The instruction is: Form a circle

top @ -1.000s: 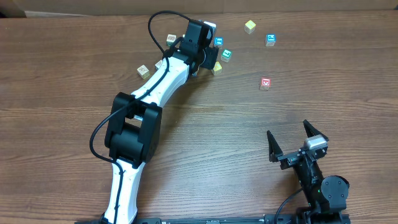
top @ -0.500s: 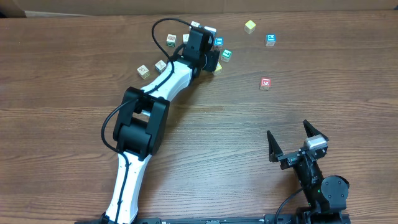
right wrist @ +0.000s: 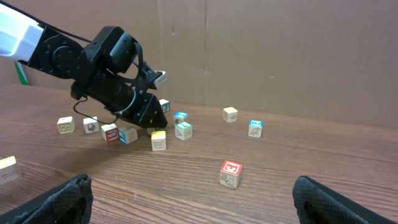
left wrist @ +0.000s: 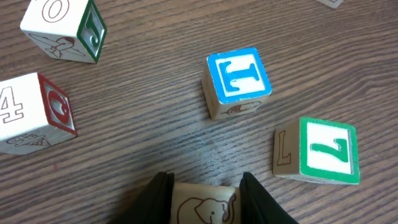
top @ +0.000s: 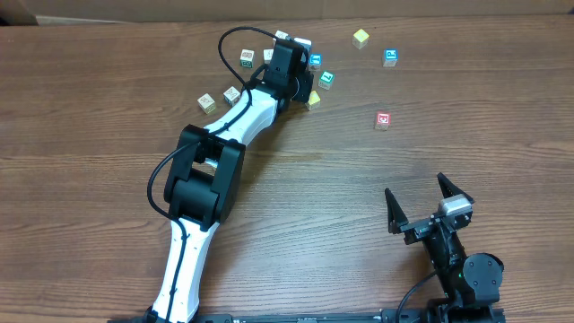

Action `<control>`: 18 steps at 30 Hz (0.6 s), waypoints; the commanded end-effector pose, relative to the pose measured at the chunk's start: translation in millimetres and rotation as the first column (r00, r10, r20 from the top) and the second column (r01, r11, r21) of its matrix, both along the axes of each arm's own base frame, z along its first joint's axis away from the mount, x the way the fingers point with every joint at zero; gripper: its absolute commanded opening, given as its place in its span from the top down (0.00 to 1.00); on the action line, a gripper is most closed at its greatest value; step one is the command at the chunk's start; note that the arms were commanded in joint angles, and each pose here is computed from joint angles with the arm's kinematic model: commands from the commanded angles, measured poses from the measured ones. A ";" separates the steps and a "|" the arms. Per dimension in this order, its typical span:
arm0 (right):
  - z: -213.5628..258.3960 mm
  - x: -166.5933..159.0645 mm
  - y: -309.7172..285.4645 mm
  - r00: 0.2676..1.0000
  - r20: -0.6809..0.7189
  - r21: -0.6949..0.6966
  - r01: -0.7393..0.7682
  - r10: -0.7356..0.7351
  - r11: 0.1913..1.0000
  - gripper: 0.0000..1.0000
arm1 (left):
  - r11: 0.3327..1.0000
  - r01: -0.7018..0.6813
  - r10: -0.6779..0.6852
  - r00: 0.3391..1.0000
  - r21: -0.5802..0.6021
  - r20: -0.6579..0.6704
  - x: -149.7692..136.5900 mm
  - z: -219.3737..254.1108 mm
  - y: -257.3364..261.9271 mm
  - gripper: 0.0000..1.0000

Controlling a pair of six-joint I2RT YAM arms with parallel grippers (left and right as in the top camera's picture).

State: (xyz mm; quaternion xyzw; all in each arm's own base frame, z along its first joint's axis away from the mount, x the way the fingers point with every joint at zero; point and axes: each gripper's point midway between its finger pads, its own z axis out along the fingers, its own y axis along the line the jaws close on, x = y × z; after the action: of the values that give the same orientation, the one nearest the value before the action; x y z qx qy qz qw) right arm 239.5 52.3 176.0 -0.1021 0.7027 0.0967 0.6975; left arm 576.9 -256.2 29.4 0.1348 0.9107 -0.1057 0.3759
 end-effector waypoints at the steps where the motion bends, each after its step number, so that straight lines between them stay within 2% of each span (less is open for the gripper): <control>1: -1.8 0.2 -0.4 1.000 0.003 -0.001 0.002 -0.002 1.000 0.00 | 1.000 -0.016 0.016 0.999 -0.011 0.041 13.2 21.5 -0.2 0.76; 9: -1.8 0.3 -0.4 1.000 0.003 -0.001 0.002 -0.002 1.000 0.00 | 1.000 -0.011 0.012 0.998 -0.018 0.069 15.1 83.5 -1.0 0.82; 13: -1.8 0.3 -0.4 1.000 0.003 -0.001 0.002 -0.002 1.000 0.00 | 1.000 -0.010 0.010 0.997 0.002 0.083 1.5 137.5 8.1 0.80; 18: -1.8 0.3 -0.4 1.000 0.003 -0.001 0.002 -0.002 1.000 0.00 | 0.999 -0.045 0.043 0.993 0.018 0.106 -32.5 209.6 30.9 0.85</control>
State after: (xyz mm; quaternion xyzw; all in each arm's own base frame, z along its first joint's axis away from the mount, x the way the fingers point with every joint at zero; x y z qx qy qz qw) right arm 239.5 52.3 176.0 -0.1021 0.7027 0.0967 0.6975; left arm 554.8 -240.5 122.4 0.1336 0.9263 -0.0806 0.3429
